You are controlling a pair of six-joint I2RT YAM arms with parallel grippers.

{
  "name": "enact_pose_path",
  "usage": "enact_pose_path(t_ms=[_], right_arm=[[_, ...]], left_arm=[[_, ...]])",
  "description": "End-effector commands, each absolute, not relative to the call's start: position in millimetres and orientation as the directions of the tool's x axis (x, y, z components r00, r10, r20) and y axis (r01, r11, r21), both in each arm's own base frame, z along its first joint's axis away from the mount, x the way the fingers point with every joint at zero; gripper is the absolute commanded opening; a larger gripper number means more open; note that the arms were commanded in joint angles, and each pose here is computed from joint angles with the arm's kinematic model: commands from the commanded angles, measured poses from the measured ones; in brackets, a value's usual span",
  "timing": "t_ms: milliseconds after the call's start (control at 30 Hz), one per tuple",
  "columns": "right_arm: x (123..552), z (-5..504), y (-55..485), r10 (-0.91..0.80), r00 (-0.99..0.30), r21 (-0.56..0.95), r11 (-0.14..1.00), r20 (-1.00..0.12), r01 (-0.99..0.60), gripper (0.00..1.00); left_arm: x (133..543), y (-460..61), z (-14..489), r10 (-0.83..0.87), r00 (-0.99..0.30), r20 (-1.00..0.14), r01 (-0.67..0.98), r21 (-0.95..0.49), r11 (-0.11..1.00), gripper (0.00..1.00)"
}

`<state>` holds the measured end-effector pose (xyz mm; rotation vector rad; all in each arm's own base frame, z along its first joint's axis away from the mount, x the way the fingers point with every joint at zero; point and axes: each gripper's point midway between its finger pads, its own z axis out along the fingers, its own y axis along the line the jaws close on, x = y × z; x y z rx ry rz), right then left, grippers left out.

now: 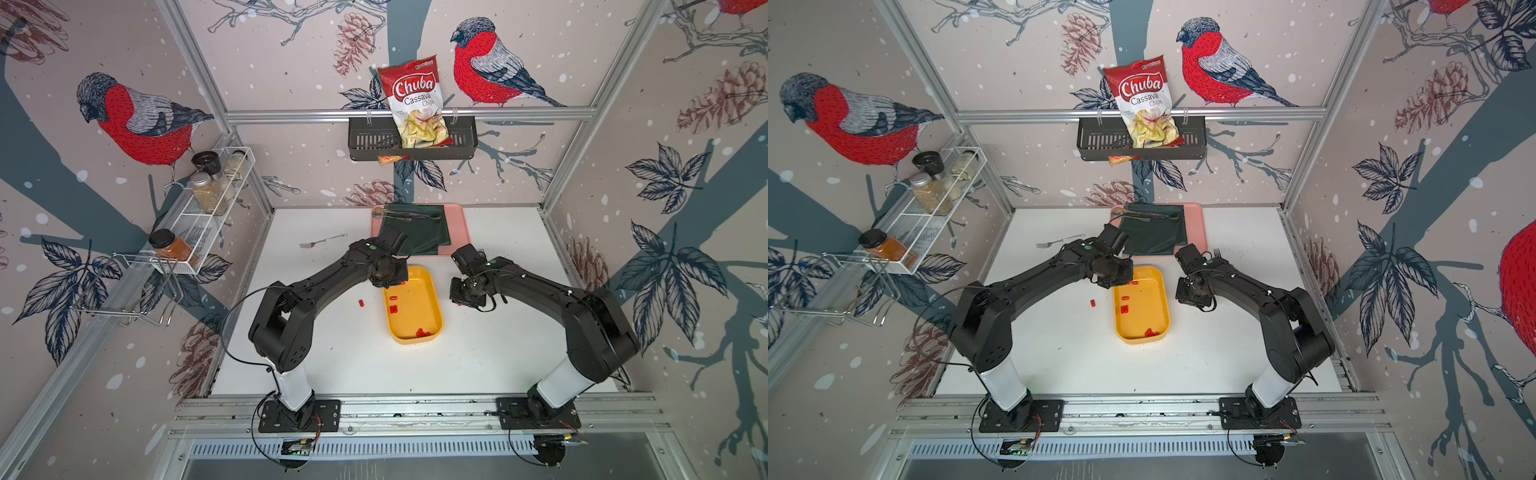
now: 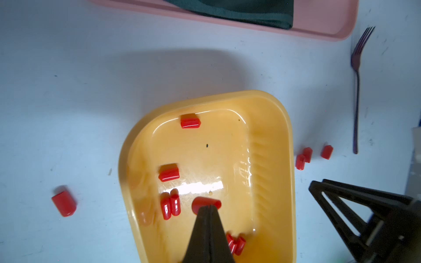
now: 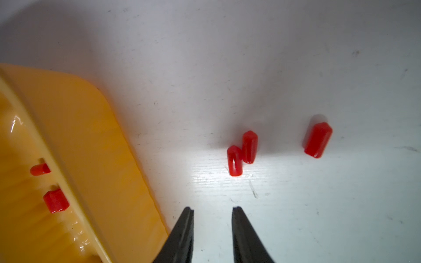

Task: Take the screw protection sleeves out of the storage box
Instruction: Pick up the screw protection sleeve from the storage box, then place the screw protection sleeve at the center of the board.

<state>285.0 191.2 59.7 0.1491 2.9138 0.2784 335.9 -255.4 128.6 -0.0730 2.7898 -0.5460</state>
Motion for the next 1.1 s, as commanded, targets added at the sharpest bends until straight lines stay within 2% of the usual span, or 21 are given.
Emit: enact_pose_path(t_ms=[0,133,300,567,1067], right_arm=[[282.5,61.0,186.6,0.111,-0.973,0.179,0.981,-0.203,0.075,0.34],[282.6,61.2,187.4,0.101,-0.974,0.178,0.982,-0.203,0.065,0.34],[285.3,60.4,190.6,0.094,-0.976,0.179,0.982,-0.198,0.058,0.34],[287.2,59.9,198.4,0.069,-0.979,0.164,0.986,-0.193,0.037,0.33],[278.8,51.4,202.3,0.054,-0.982,0.131,0.991,-0.183,0.030,0.33]], left_arm=[[327.1,-235.9,141.4,-0.172,-0.955,-0.240,-0.048,-0.449,0.892,0.00],[311.7,-187.6,134.3,-0.260,-0.943,-0.208,-0.142,-0.456,0.879,0.00],[287.5,-145.9,96.3,-0.366,-0.925,-0.098,-0.274,-0.496,0.824,0.00],[283.3,-124.0,60.9,-0.426,-0.905,-0.015,-0.357,-0.519,0.777,0.00],[300.4,-111.8,35.3,-0.446,-0.895,0.001,-0.384,-0.508,0.771,0.00]])
